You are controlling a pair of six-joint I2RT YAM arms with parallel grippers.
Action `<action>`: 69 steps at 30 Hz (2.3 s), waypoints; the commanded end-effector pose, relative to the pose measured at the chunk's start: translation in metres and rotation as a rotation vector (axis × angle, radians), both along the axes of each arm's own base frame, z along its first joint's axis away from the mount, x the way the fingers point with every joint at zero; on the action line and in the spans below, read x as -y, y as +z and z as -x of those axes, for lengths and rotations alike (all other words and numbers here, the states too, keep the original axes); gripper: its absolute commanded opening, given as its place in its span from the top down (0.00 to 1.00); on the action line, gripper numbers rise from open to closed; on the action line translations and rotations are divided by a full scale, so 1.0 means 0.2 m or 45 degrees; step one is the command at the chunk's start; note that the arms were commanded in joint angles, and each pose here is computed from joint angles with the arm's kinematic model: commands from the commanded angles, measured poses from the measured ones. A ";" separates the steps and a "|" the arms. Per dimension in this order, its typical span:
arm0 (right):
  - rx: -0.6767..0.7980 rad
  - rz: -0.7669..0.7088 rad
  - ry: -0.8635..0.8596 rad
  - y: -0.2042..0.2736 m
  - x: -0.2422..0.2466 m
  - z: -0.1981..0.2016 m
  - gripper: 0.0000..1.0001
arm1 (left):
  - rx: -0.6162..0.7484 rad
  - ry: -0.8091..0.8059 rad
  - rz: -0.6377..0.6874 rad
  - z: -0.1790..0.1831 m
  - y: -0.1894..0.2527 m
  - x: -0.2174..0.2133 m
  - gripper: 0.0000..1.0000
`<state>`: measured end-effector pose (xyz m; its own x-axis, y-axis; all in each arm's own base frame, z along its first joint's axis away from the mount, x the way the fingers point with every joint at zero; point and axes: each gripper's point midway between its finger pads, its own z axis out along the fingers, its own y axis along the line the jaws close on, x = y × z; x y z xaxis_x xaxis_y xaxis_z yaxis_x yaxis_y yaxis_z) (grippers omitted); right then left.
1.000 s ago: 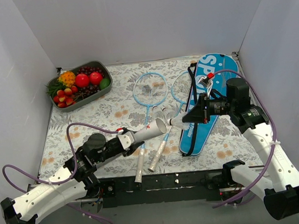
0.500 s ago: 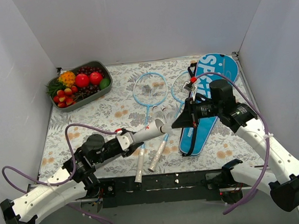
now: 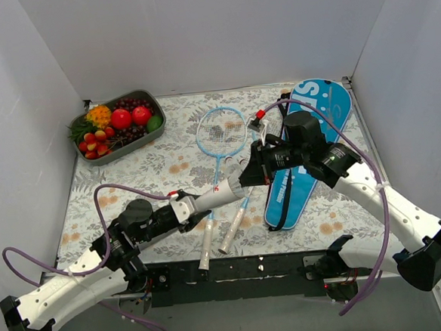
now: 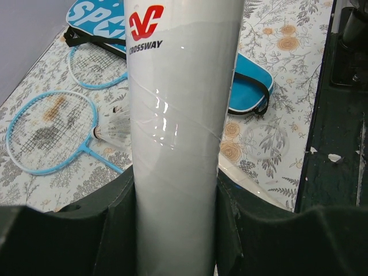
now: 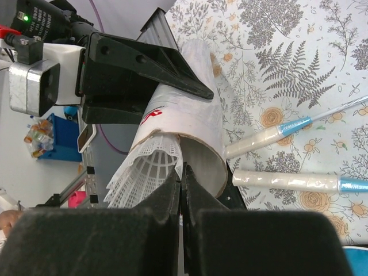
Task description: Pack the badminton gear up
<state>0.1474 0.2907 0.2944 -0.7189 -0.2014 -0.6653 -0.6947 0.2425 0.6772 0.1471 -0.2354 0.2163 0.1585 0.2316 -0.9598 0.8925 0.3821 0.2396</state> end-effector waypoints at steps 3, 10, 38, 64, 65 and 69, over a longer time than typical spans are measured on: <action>0.066 0.002 0.004 0.05 -0.09 0.00 0.99 | 0.041 0.014 0.052 -0.01 0.06 -0.01 1.00; 0.041 0.032 0.030 -0.06 -0.17 0.04 0.99 | 0.043 0.015 0.064 -0.01 0.07 -0.01 1.00; 0.169 0.229 -0.179 -0.05 -0.04 -0.12 0.38 | 0.046 0.007 0.080 0.01 0.05 -0.02 1.00; -0.216 0.454 -1.071 -0.83 0.27 -0.78 0.40 | 0.068 0.037 0.117 0.00 0.09 -0.04 1.00; -0.228 0.413 -1.105 -0.83 0.25 -0.81 0.40 | 0.072 0.047 0.122 0.00 0.10 -0.05 1.00; -0.359 0.287 -1.243 -0.88 0.24 -0.83 0.39 | 0.076 0.049 0.139 0.01 0.11 -0.06 1.00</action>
<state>0.2849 0.2264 0.0977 -0.8466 0.1927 -0.4961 -0.0855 0.8707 0.4843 0.1451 -0.2250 0.2204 0.1688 0.1853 -0.9681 0.8756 0.4228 0.2336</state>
